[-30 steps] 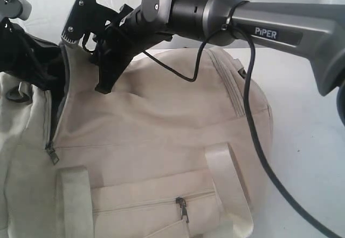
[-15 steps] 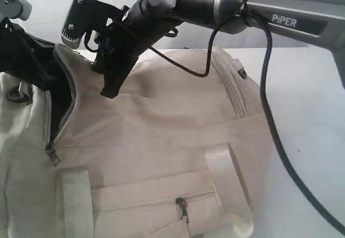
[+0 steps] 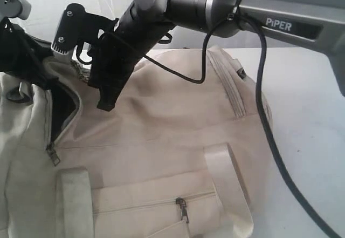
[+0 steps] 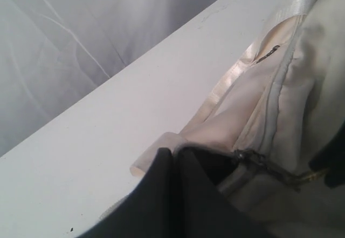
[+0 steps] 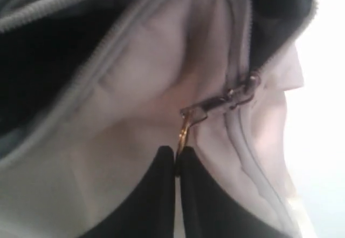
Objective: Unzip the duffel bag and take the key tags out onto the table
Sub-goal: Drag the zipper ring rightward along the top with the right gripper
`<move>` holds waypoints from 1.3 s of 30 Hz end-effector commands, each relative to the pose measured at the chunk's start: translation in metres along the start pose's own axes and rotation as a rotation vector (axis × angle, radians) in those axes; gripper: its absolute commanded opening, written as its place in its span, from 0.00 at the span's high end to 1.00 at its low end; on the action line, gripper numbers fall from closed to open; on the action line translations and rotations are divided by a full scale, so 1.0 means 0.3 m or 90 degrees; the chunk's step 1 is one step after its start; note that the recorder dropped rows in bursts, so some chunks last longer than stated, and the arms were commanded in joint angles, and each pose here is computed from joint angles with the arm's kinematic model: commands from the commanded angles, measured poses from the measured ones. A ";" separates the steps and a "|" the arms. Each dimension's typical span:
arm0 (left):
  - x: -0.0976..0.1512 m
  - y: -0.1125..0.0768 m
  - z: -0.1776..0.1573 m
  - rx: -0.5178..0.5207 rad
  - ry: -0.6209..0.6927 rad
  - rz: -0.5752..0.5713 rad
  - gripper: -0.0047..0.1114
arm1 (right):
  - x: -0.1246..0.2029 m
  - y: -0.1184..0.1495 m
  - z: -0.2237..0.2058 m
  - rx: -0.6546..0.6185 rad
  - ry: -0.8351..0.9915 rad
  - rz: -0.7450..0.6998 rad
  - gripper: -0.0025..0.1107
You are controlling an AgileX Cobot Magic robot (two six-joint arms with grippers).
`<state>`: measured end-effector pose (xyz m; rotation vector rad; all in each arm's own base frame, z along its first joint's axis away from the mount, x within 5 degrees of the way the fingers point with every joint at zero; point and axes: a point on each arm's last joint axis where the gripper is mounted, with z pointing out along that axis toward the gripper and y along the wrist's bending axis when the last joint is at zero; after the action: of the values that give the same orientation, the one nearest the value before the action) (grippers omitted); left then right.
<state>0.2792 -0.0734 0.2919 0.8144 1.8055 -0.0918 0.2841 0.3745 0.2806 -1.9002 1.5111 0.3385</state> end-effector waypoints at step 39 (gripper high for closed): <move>-0.074 0.062 -0.139 -0.160 -0.045 -0.080 0.96 | 0.299 -0.294 -0.257 0.339 0.256 0.113 0.98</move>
<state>0.2649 -0.0587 0.3184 0.5949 1.7904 -0.0155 0.3737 0.2841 0.2998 -1.4989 1.7873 -0.3144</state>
